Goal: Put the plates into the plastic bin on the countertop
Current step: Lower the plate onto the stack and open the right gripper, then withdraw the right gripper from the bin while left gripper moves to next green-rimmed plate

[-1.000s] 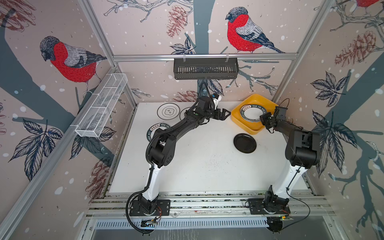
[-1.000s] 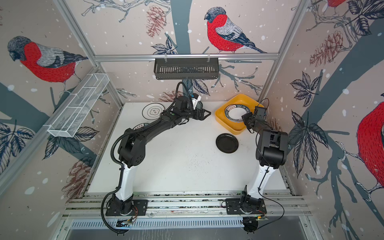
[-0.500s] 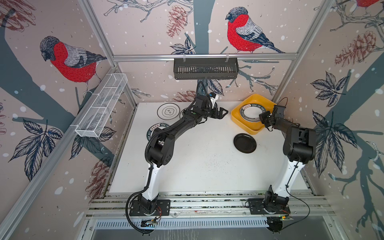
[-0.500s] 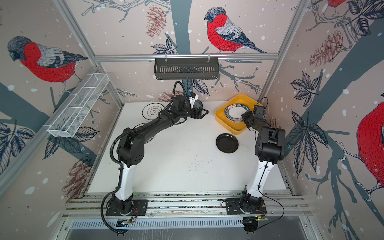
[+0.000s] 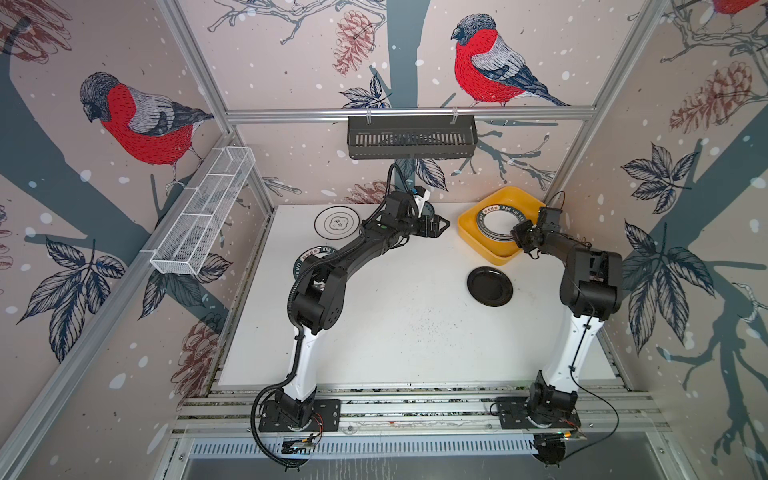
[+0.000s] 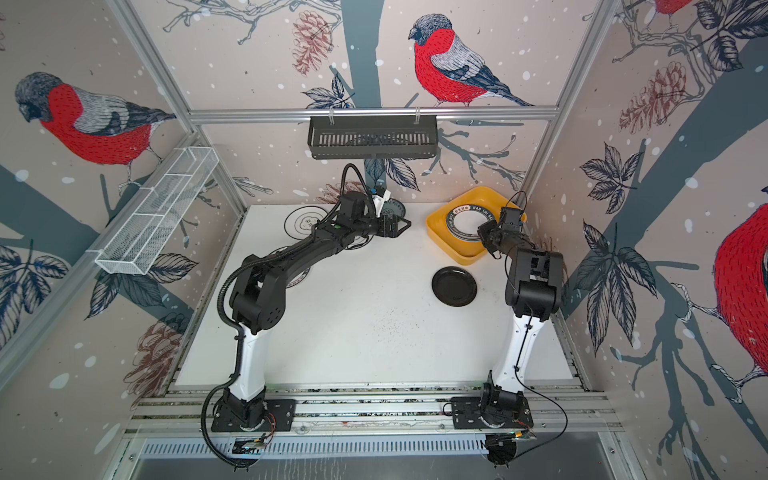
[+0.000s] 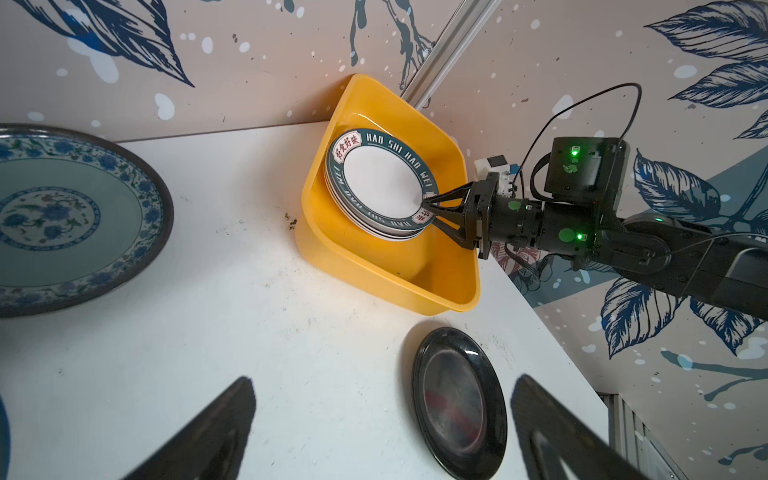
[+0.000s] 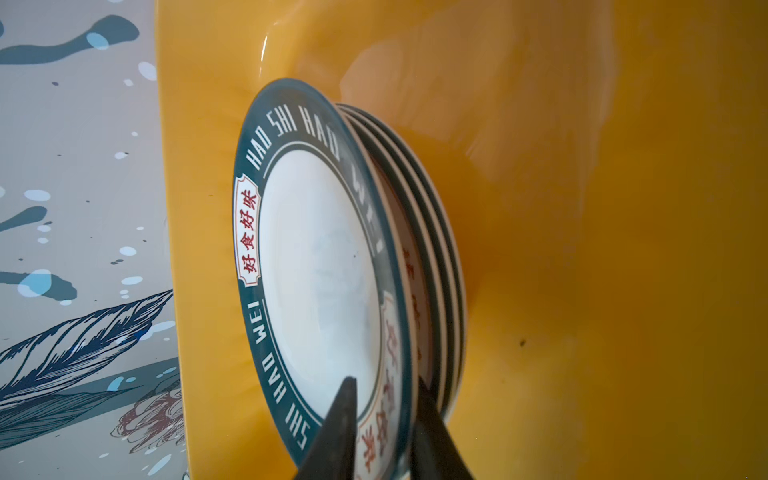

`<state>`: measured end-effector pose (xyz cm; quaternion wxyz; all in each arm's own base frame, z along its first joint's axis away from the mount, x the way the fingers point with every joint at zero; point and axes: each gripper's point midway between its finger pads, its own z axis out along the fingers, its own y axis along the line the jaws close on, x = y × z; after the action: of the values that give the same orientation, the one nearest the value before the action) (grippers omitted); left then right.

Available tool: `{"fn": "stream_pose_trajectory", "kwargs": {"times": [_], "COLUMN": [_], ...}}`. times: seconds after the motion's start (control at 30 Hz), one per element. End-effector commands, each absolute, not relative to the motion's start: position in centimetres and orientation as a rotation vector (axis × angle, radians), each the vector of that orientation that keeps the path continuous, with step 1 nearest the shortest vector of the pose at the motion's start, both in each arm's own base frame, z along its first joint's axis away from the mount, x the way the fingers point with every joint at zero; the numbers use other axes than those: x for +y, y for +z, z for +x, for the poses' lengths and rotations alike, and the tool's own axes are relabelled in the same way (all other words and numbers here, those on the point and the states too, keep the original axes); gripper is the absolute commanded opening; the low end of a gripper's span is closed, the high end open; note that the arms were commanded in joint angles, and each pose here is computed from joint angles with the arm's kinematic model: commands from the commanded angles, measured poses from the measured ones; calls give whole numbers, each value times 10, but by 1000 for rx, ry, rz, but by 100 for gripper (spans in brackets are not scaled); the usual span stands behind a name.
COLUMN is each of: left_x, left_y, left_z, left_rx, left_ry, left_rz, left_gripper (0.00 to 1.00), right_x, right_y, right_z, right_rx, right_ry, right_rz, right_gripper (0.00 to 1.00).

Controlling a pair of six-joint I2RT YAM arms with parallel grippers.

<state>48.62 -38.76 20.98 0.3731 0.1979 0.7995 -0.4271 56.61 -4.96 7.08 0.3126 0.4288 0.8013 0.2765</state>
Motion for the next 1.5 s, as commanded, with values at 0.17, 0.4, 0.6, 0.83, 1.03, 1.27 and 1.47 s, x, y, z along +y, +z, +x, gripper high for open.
{"fn": "stream_pose_trajectory", "kwargs": {"times": [0.17, 0.4, 0.6, 0.83, 1.03, 1.27, 1.47], "left_x": [-379, -372, -364, -355, -341, -302, -253], "left_y": [220, 219, 214, 218, 228, 232, 228], "left_z": [483, 478, 471, 470, 471, 465, 451], "left_rx": [2010, 2011, 2016, 2003, 1989, 1985, 2007], "left_ry": [-1114, -1113, -1104, -1085, -1065, -993, -906], "left_rz": [489, 470, 447, 412, 338, 159, -11], "left_gripper": [96, 96, 96, 96, 96, 96, 96], "right_x": [-35, -40, -38, -25, -11, 13, 49], "right_y": [75, 87, 99, 137, 188, 236, 265], "right_z": [557, 550, 548, 557, 558, 543, 521], "right_rx": [2184, 2269, 2285, 2214, 2111, 2018, 1960], "right_ry": [668, 481, 446, 449, 449, 498, 586], "right_rz": [1085, 1067, 1043, 920, 779, 606, 420], "right_gripper": [62, 81, 96, 100, 100, 99, 100]}}
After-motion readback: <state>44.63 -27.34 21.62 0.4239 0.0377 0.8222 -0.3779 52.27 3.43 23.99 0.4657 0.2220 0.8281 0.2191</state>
